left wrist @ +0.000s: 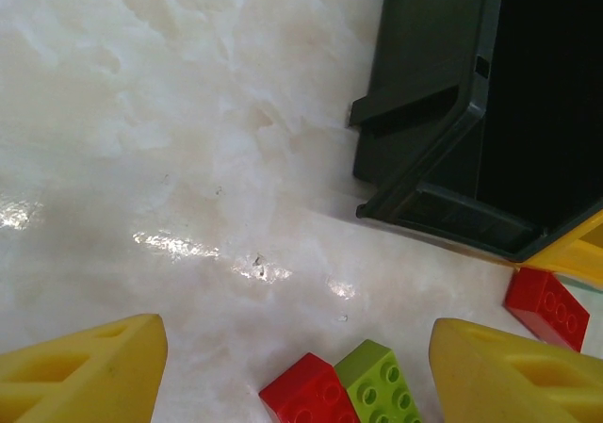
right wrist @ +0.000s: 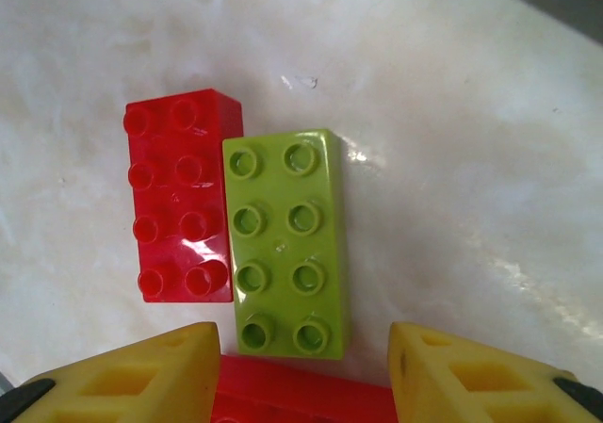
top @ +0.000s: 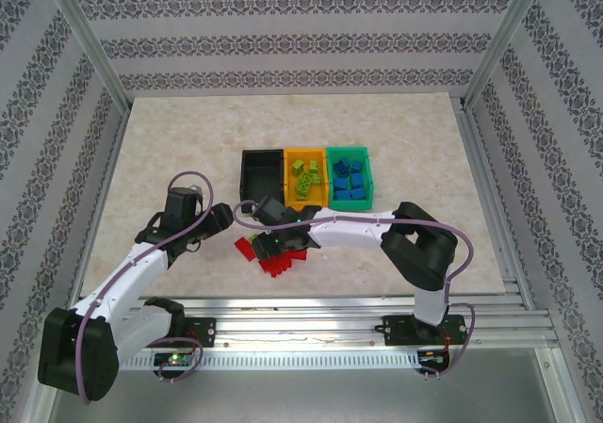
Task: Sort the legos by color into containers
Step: Move the lego to the center of the table, then pick up the lego from the center of the table.
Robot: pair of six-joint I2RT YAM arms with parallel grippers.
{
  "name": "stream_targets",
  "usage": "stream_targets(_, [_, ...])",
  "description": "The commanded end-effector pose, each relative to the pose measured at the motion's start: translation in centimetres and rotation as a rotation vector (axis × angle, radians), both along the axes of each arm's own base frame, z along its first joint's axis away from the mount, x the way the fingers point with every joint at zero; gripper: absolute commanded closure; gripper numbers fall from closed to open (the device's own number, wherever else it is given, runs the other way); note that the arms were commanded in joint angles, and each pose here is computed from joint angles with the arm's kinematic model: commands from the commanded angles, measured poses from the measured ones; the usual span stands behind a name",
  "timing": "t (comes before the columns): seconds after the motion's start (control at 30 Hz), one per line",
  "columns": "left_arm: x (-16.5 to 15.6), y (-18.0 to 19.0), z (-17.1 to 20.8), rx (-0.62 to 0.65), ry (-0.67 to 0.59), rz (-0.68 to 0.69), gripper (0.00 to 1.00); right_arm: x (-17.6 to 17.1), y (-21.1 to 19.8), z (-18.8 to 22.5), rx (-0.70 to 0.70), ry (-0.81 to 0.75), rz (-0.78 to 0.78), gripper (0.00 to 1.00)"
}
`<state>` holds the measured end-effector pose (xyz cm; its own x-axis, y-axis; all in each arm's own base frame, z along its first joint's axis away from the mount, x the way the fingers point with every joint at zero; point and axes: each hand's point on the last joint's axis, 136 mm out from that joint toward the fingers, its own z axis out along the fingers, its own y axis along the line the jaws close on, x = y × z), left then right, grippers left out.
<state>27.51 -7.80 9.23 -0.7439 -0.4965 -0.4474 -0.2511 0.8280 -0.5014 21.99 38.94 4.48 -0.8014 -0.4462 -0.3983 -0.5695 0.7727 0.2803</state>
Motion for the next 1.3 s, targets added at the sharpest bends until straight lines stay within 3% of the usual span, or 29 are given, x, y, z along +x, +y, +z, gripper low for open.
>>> stream_targets(0.0, [0.5, 0.1, 0.5, -0.024, -0.035, 0.020, 0.26, 0.8, 0.0, -0.6, -0.037, -0.012, 0.006, 0.49])
stream_targets(0.2, [0.5, 0.0, 0.5, -0.031, -0.032, 0.017, 0.26, 1.0, 0.6, -1.7, -0.061, 0.005, -0.001, 0.50])
stream_targets(0.3, [0.5, 0.0, 0.7, -0.026, -0.035, 0.016, 0.26, 2.3, -1.0, -2.4, -0.102, -0.009, -0.075, 0.52])
stream_targets(0.47, [0.4, 0.1, 0.7, -0.024, -0.035, 0.018, 0.26, 3.9, -4.2, -2.1, -0.057, 0.005, -0.200, 0.55])
stream_targets(0.9, [0.8, -0.3, 0.5, -0.042, -0.029, 0.009, 0.26, 4.9, -2.7, 0.9, 0.004, -0.041, -0.143, 0.47])
stream_targets(1.1, [0.4, -0.1, 0.5, -0.038, -0.032, 0.017, 0.26, 4.9, -2.4, -0.8, -0.044, -0.016, -0.109, 0.43])
stream_targets(1.27, [0.4, -0.1, 0.5, -0.041, -0.032, 0.018, 0.26, 4.6, -2.6, -2.6, -0.081, 0.010, -0.096, 0.46])
